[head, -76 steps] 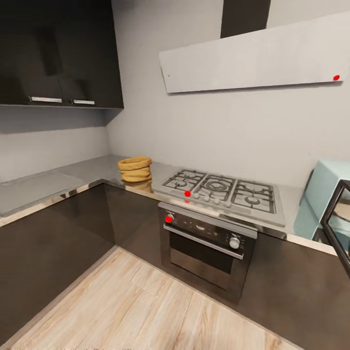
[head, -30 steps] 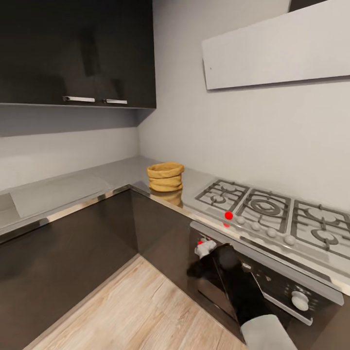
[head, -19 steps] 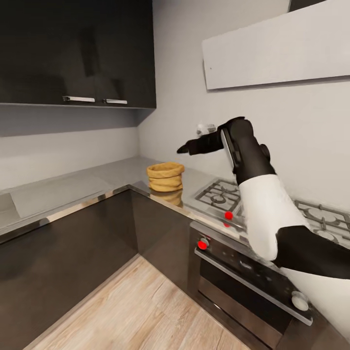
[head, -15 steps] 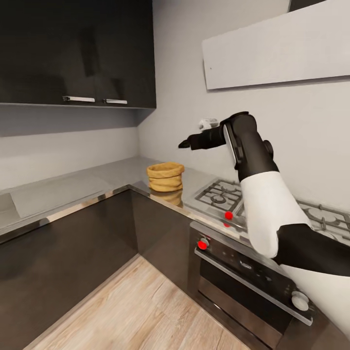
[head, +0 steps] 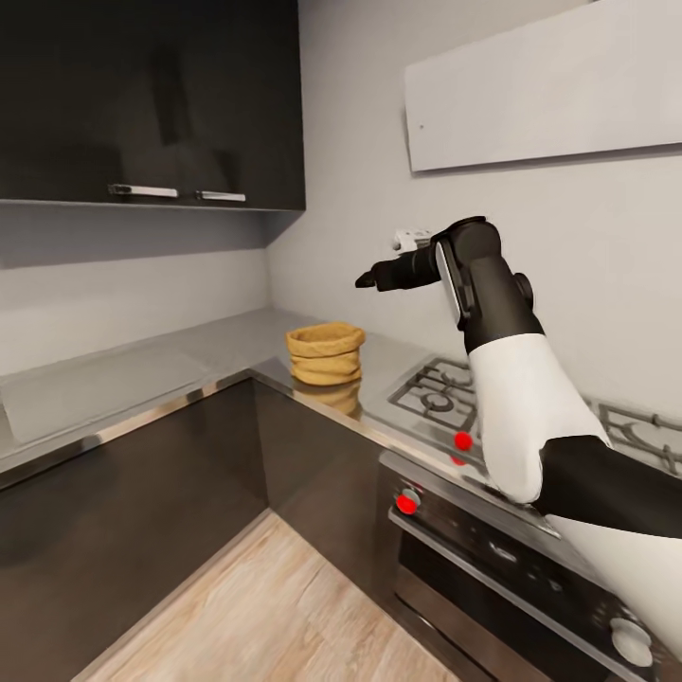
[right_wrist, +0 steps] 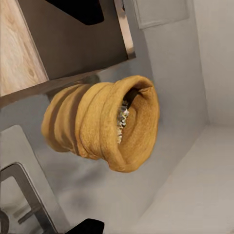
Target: In the kitchen, take the popcorn bag from the countertop, put it into the microwave, and heat it until the popcorn is cooked so the cooked popcorn ends up inside the bag.
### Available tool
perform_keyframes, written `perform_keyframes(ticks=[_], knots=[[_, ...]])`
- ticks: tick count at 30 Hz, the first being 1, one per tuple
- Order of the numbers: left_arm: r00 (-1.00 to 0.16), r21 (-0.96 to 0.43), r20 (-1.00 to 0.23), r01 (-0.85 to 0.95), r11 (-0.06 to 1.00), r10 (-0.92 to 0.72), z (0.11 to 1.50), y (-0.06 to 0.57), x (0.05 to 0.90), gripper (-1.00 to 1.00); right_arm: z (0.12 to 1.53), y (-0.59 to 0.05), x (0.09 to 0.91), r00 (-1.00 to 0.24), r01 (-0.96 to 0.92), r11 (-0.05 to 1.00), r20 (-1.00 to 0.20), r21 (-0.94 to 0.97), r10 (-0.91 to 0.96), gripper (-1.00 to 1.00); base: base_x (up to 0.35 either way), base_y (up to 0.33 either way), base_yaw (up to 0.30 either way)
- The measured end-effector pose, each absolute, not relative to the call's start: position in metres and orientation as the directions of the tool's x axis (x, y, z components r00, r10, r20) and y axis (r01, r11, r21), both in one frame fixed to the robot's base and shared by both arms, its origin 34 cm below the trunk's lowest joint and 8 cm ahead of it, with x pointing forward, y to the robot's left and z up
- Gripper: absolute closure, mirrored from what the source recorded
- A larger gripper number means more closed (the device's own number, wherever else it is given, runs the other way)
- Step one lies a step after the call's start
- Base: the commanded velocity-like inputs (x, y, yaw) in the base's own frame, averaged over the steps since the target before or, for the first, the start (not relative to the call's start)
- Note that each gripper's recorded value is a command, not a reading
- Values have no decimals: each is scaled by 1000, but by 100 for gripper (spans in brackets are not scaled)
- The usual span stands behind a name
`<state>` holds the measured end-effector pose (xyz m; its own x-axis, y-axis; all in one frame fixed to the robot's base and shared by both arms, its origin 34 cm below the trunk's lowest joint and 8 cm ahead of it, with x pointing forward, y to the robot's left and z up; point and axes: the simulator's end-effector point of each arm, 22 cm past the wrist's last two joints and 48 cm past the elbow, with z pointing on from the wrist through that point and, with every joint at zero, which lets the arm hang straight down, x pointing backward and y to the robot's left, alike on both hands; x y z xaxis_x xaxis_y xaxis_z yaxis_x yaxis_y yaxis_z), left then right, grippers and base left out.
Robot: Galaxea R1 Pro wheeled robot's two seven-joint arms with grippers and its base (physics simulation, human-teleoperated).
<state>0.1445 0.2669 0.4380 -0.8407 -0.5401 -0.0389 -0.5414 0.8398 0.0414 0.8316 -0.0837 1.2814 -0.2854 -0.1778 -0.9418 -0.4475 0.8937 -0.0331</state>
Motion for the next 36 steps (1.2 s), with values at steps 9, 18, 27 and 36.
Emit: perform_keyframes(ticks=[9, 18, 27, 36], knots=[[-839, 37, -39, -543, 839, -542, 438, 266, 145, -100, 1287, -96, 835, -271, -398, 916, -946, -60, -179, -100, 322, 109, 0], [-842, 37, -39, -539, 841, -538, 438, 266, 145, -100, 1285, -99, 837, -275, -384, 921, -944, -68, -184, -100, 316, 157, 0], [-843, 37, -39, -537, 843, -536, 438, 266, 145, -100, 1281, -113, 843, -284, -326, 939, -936, -111, -209, -100, 297, 225, 0], [-844, 35, -37, -536, 844, -534, 438, 265, 145, -100, 1236, -107, 854, -410, -352, 932, -880, -89, -239, -100, 295, 228, 0]])
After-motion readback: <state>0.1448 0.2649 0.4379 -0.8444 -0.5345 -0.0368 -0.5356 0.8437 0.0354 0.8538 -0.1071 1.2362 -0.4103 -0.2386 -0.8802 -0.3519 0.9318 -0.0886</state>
